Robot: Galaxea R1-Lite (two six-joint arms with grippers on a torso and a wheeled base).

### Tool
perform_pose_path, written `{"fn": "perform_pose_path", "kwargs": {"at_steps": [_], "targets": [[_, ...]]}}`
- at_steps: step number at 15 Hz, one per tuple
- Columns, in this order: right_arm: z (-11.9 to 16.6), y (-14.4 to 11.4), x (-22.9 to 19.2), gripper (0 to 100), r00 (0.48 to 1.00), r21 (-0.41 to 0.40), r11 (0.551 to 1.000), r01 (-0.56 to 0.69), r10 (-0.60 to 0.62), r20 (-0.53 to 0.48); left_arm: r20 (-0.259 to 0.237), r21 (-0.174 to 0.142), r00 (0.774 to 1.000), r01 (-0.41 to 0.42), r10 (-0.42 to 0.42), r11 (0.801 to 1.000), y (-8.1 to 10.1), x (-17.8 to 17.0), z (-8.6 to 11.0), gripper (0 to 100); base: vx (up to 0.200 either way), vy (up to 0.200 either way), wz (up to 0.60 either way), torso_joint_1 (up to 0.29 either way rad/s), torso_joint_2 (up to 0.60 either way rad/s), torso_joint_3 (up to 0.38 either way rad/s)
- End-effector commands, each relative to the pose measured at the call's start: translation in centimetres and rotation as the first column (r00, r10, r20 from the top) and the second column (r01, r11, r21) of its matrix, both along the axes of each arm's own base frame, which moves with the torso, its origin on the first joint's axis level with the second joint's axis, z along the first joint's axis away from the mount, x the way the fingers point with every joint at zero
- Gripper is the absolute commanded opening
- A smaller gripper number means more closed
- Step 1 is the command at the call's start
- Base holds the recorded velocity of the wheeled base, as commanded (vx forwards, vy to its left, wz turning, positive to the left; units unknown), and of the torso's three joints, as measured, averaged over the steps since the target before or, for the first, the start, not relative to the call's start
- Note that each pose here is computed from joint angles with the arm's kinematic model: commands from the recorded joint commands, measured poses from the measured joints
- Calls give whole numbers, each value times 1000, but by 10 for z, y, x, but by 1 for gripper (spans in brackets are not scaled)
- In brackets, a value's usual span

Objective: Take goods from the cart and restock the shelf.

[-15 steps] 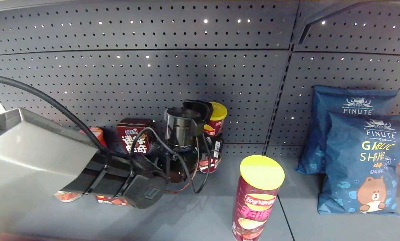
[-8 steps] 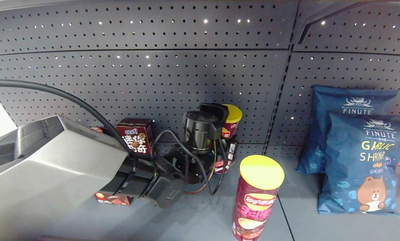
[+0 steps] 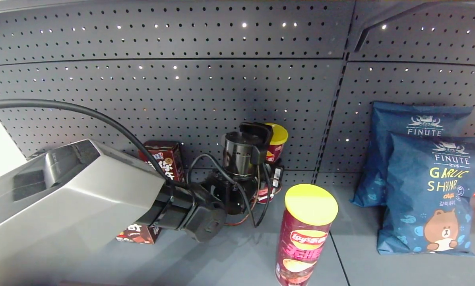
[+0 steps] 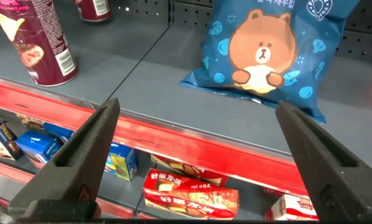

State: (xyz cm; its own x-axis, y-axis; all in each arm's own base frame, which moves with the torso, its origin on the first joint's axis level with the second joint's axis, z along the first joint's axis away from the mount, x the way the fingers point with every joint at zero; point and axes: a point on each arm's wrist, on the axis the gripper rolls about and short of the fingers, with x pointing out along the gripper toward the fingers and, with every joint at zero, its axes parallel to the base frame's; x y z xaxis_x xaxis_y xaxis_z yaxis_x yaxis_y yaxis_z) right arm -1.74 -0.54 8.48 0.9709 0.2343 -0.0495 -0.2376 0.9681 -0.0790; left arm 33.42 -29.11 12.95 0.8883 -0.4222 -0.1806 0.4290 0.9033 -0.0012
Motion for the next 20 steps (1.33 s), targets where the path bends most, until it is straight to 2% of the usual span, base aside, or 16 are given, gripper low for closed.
{"fn": "perform_pose_path", "kwargs": {"at_steps": [1, 3, 4, 10, 11, 12, 15, 16, 17, 18, 20], "targets": [[0, 0, 0, 100, 1000, -1, 1000, -1, 1, -2, -4, 1, 1000, 2, -2, 1000, -2, 0, -2, 0, 0, 0, 0, 0, 0, 0], [0, 0, 0, 100, 1000, -1, 1000, -1, 1, -2, -9, 0, 1000, 1, -1, 1000, -2, 0, -4, 0, 0, 0, 0, 0, 0, 0], [0, 0, 0, 100, 1000, -1, 1000, 1, -1, -1, -13, 3, 1000, 0, 0, 1000, -2, 1, -7, 100, 0, 0, 0, 0, 0, 0], [0, 0, 0, 100, 1000, -1, 1000, -1, 1, -1, -26, -5, 1000, -6, 6, 1000, 2, -1, -7, 100, 0, 0, 0, 0, 0, 0], [0, 0, 0, 100, 1000, -1, 1000, -1, 1, -2, -11, -18, 1000, -8, 8, 1000, 11, -10, 9, 100, 0, 0, 0, 0, 0, 0], [0, 0, 0, 100, 1000, -1, 1000, -1, 1, -1, -12, -19, 1000, -8, 8, 1000, 14, -13, 11, 100, 0, 0, 0, 0, 0, 0], [-2, -2, -7, 100, 994, 17, 996, -89, 88, 60, -3, -25, 1000, -8, 8, 1000, 45, -48, 38, 100, 0, 0, 0, 0, 0, 0], [-2, -2, -7, 100, 994, 19, 996, -86, 84, 62, -6, -21, 1000, -7, 7, 1000, 54, -59, 42, 100, 0, 0, 0, 0, 0, 0], [-2, -2, -7, 100, 994, 19, 996, -86, 84, 62, -6, -21, 1000, -7, 7, 1000, 54, -59, 42, 100, 0, 0, 0, 0, 0, 0], [-2, -2, -7, 100, 994, 16, 995, -95, 94, 58, -9, -17, 1000, 0, 0, 1000, 71, -82, 48, 100, 0, 0, 0, 0, 0, 0], [-2, -2, -7, 100, 993, 17, 995, -102, 101, 60, -4, -19, 1000, 2, -2, 1000, 88, -101, 56, 100, 0, 0, 0, 0, 0, 0]]}}
